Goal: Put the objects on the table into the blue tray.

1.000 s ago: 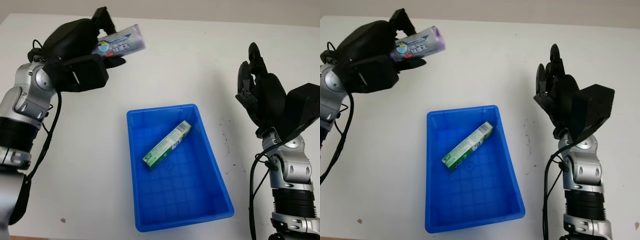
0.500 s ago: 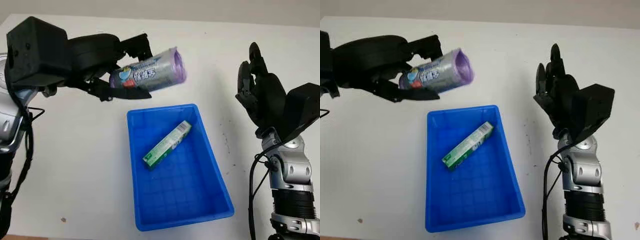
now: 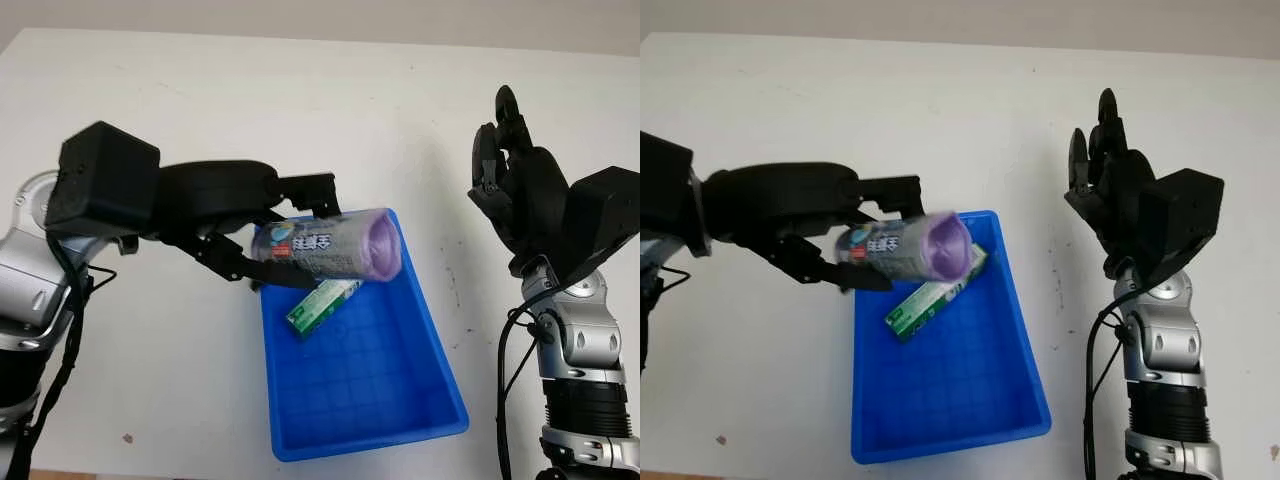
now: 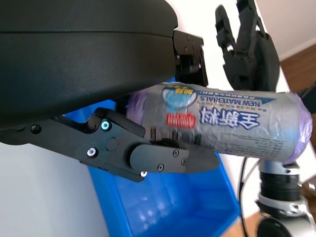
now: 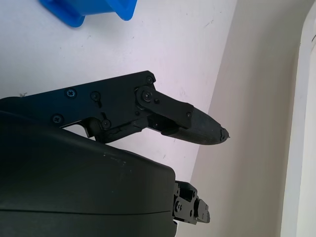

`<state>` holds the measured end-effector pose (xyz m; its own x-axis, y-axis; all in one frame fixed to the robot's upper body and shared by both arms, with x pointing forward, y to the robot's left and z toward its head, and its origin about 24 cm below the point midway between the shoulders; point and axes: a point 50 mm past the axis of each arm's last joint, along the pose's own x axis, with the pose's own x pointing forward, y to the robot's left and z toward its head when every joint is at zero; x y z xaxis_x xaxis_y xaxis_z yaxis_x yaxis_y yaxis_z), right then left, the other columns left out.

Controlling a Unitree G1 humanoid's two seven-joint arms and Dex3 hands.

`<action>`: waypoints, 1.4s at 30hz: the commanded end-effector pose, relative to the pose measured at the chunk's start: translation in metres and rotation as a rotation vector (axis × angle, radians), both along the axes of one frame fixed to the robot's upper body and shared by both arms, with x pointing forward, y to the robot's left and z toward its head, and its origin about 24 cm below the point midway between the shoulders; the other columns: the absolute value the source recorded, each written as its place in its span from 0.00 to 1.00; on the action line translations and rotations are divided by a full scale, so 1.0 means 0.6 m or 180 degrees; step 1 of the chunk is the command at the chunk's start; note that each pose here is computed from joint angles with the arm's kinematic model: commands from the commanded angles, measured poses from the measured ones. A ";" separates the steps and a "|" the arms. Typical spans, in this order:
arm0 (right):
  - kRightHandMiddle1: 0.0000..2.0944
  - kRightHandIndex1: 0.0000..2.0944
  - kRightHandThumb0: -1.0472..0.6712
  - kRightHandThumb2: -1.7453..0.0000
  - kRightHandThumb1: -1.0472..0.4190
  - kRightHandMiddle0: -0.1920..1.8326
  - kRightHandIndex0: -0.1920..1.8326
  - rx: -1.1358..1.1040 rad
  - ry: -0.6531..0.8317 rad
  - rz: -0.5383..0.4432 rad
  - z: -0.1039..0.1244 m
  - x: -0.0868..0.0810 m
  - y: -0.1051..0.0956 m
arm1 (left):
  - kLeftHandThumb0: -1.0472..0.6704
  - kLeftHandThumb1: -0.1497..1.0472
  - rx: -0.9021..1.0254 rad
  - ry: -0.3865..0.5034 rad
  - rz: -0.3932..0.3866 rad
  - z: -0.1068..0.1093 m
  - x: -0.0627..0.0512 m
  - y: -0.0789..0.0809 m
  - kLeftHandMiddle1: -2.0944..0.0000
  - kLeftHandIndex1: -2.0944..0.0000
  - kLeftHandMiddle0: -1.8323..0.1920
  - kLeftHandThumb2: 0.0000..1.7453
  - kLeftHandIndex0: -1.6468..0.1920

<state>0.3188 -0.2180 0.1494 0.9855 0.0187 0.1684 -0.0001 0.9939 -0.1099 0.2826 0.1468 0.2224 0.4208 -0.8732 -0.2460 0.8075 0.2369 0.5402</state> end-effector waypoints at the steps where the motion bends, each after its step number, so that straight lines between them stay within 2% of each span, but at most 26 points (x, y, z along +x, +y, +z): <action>1: 0.00 0.00 0.27 0.59 0.00 0.00 0.00 -0.0012 -0.0056 -0.0005 0.005 -0.003 0.000 | 0.30 1.00 -0.0084 0.0164 -0.0039 -0.010 -0.001 -0.005 0.97 0.93 0.75 0.14 0.81; 7: 0.00 0.00 0.27 0.60 0.00 0.00 0.00 0.0038 -0.0023 -0.0044 0.002 -0.005 0.000 | 0.30 1.00 -0.0409 0.0487 0.0000 -0.020 -0.001 -0.015 0.99 0.96 0.81 0.10 0.81; 14: 0.00 0.00 0.27 0.60 0.00 0.00 0.00 0.0036 -0.0027 -0.0025 0.001 -0.007 -0.001 | 0.27 0.96 -0.0492 0.0427 -0.0091 -0.014 0.000 -0.016 0.99 0.99 0.94 0.03 0.90; 16: 0.00 0.00 0.27 0.60 0.00 0.00 0.00 0.0029 -0.0028 -0.0021 0.001 -0.007 -0.002 | 0.24 0.93 -0.0518 0.0437 -0.0124 -0.002 0.003 -0.011 0.99 0.99 0.97 0.02 0.92; 18: 0.00 0.00 0.27 0.60 0.00 0.00 0.00 0.0036 -0.0031 -0.0014 0.001 -0.007 -0.003 | 0.22 0.91 -0.0716 0.0476 -0.0057 0.011 0.013 0.002 0.98 0.98 0.96 0.02 0.92; 20: 0.00 0.00 0.27 0.59 0.00 0.00 0.00 0.0048 -0.0043 -0.0010 0.002 -0.007 -0.003 | 0.23 0.97 -0.1103 0.0378 0.0150 0.018 0.024 0.016 0.95 0.95 0.88 0.05 0.85; 23: 0.00 0.00 0.27 0.59 0.00 0.00 0.00 0.0106 -0.0061 0.0001 0.003 -0.006 -0.004 | 0.26 1.00 -0.1850 0.0024 0.0747 0.016 0.041 0.034 0.93 0.89 0.70 0.14 0.68; 24: 0.00 0.00 0.27 0.59 0.00 0.00 0.00 0.0110 -0.0061 0.0004 0.004 -0.006 -0.004 | 0.27 1.00 -0.2092 -0.0129 0.0949 0.014 0.047 0.039 0.91 0.84 0.64 0.18 0.64; 26: 0.00 0.00 0.27 0.59 0.00 0.00 0.00 0.0107 -0.0065 0.0005 0.004 -0.004 -0.005 | 0.30 1.00 -0.2508 -0.0438 0.1322 0.008 0.061 0.050 0.81 0.64 0.63 0.27 0.71; 28: 0.00 0.00 0.27 0.59 0.00 0.00 0.00 0.0110 -0.0072 0.0024 0.004 -0.002 -0.004 | 0.31 1.00 -0.2756 -0.0593 0.1672 -0.001 0.076 0.062 0.77 0.57 0.64 0.30 0.74; 30: 0.00 0.00 0.27 0.58 0.00 0.00 0.00 0.0110 -0.0080 0.0045 0.005 0.000 -0.002 | 0.29 1.00 -0.2959 -0.0541 0.2024 -0.013 0.093 0.074 0.84 0.62 0.71 0.30 0.83; 31: 0.00 0.00 0.27 0.58 0.00 0.00 0.00 0.0128 -0.0082 0.0050 0.005 0.001 -0.001 | 0.28 1.00 -0.3040 -0.0457 0.2179 -0.022 0.104 0.082 0.87 0.65 0.71 0.30 0.84; 33: 0.00 0.00 0.26 0.58 0.00 0.00 0.00 0.0162 -0.0087 0.0050 0.004 0.004 0.001 | 0.25 1.00 -0.3052 -0.0304 0.2360 -0.041 0.123 0.093 0.96 0.82 0.83 0.30 0.91; 35: 0.00 0.00 0.25 0.58 0.00 0.00 0.00 0.0188 -0.0104 0.0061 0.003 0.006 0.003 | 0.22 1.00 -0.2952 -0.0233 0.2483 -0.058 0.135 0.102 0.98 0.91 0.90 0.30 0.95; 39: 0.00 0.00 0.24 0.58 0.00 0.00 0.00 0.0245 -0.0130 0.0088 0.003 0.010 0.006 | 0.19 1.00 -0.2799 -0.0190 0.2659 -0.085 0.151 0.114 0.99 0.98 0.98 0.32 1.00; 42: 0.00 0.00 0.22 0.57 0.00 0.00 0.00 0.0214 -0.0114 0.0100 0.002 0.012 0.007 | 0.18 1.00 -0.2637 -0.0121 0.2816 -0.104 0.162 0.122 1.00 1.00 1.00 0.36 1.00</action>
<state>0.3254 -0.2140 0.1493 0.9805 0.0345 0.1933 -0.0268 0.9987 -0.0426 0.3764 0.2162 0.1531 0.9476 -0.1750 0.2671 0.1929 0.9803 -0.0419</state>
